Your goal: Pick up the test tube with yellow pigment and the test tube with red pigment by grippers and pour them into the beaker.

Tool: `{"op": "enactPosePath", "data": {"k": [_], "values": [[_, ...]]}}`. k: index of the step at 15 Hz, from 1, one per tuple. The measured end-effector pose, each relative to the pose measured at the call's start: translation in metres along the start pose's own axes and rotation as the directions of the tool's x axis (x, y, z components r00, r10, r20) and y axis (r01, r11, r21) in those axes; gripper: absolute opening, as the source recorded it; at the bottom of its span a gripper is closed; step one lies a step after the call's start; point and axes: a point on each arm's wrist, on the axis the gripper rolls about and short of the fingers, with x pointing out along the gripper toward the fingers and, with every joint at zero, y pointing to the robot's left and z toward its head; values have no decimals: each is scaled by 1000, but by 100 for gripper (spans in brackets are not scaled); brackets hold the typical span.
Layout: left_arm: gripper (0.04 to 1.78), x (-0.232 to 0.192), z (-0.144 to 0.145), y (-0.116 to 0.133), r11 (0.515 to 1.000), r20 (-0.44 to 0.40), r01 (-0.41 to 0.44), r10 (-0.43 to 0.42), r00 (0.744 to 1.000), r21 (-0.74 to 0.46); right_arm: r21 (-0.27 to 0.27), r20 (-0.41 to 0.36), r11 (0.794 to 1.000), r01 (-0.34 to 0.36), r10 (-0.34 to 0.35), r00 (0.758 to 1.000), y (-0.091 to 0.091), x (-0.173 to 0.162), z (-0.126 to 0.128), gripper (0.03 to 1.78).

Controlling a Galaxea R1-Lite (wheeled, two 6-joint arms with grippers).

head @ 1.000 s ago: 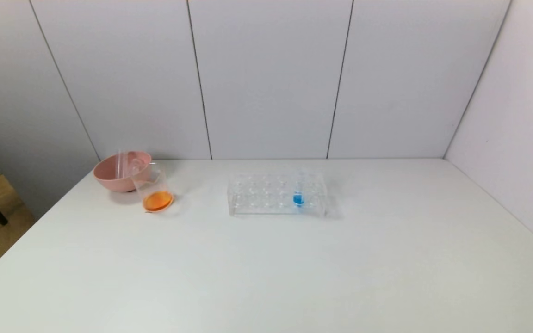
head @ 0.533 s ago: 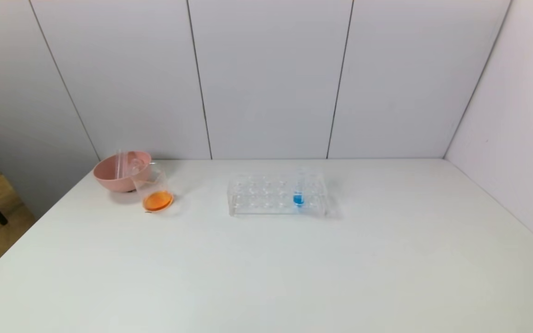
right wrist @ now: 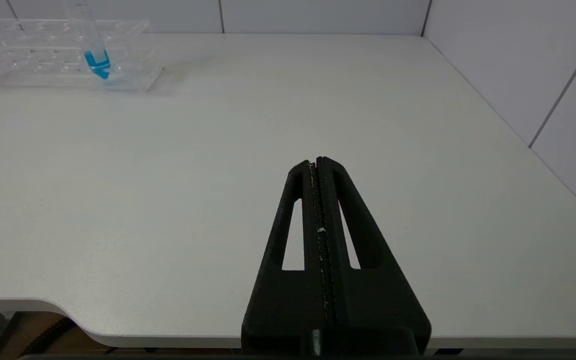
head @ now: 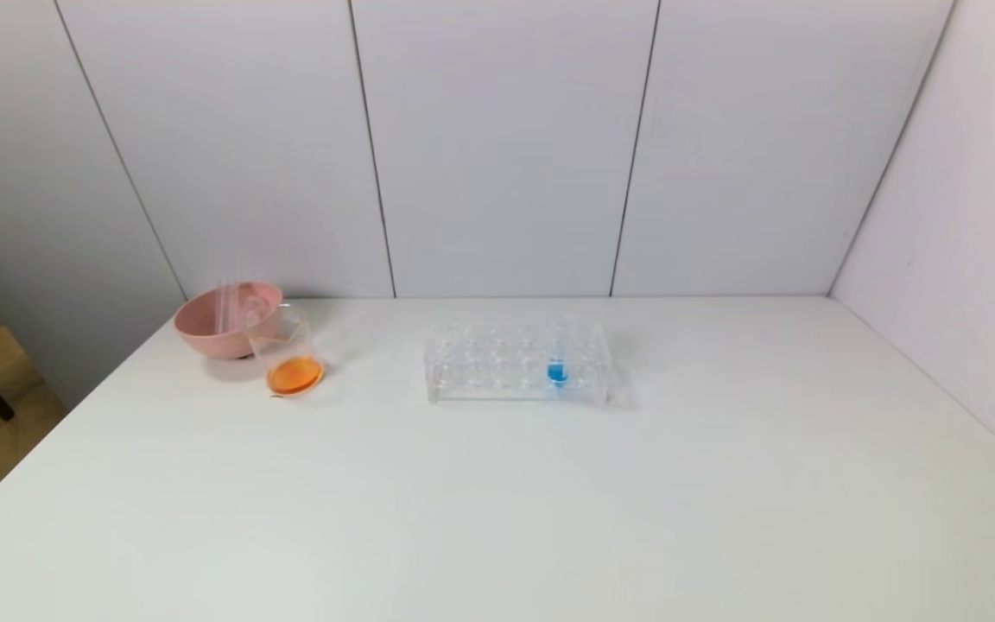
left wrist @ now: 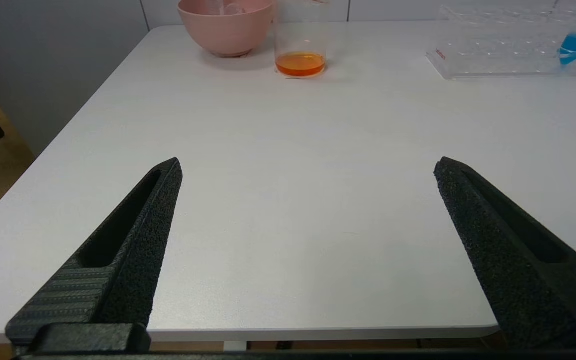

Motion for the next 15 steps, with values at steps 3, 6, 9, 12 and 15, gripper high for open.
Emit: {"op": "enactPosePath", "data": {"k": [3, 6, 9, 12, 15], "values": [[176, 0, 0, 0, 1000, 0, 1, -1, 1000, 1, 0, 0, 1000, 0, 0, 1000, 0, 0, 0, 11], [176, 0, 0, 0, 1000, -1, 0, 0, 1000, 1, 0, 0, 1000, 0, 0, 1000, 0, 0, 0, 11], [176, 0, 0, 0, 1000, -1, 0, 0, 1000, 1, -3, 0, 1000, 0, 0, 1000, 0, 0, 0, 11], [176, 0, 0, 0, 1000, -1, 1, -1, 1000, 1, 0, -1, 1000, 0, 0, 1000, 0, 0, 0, 11], [176, 0, 0, 0, 1000, -1, 1, -1, 1000, 1, 0, -1, 1000, 0, 0, 1000, 0, 0, 0, 11]]}}
